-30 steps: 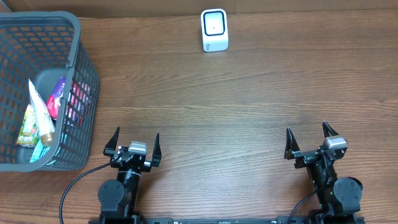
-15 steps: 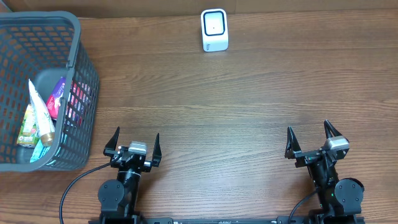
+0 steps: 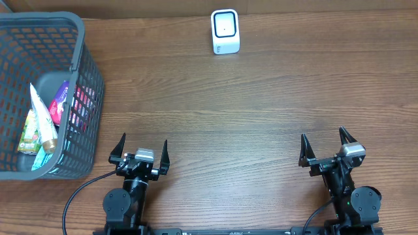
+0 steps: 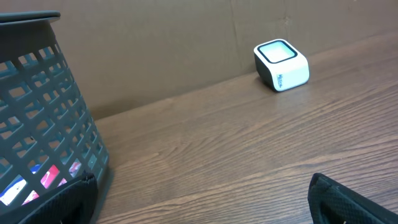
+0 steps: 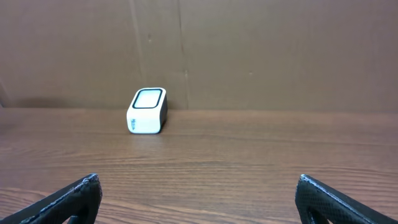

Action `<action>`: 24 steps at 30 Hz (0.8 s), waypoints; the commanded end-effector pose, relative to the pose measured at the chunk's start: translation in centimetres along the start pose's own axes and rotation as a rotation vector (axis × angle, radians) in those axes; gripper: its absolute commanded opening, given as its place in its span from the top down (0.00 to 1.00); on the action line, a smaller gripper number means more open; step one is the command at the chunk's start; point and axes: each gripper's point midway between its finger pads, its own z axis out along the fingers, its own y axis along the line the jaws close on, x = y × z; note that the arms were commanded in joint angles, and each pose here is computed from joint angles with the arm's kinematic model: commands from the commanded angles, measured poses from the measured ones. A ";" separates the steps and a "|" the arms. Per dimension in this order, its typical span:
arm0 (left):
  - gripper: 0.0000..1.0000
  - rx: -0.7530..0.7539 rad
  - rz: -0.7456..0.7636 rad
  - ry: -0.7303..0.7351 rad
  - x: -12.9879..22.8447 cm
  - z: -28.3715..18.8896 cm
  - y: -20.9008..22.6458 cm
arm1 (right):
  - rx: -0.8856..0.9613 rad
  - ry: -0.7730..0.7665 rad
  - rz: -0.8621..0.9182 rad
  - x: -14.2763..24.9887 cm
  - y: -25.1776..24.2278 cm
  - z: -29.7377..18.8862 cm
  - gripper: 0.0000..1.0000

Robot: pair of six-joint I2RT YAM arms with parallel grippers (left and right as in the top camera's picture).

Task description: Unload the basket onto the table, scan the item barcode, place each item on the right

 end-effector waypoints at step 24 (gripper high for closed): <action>0.00 -0.011 -0.104 -0.030 -7.5 -2.7 1.9 | -0.086 0.042 0.004 -9.2 2.3 -1.8 0.00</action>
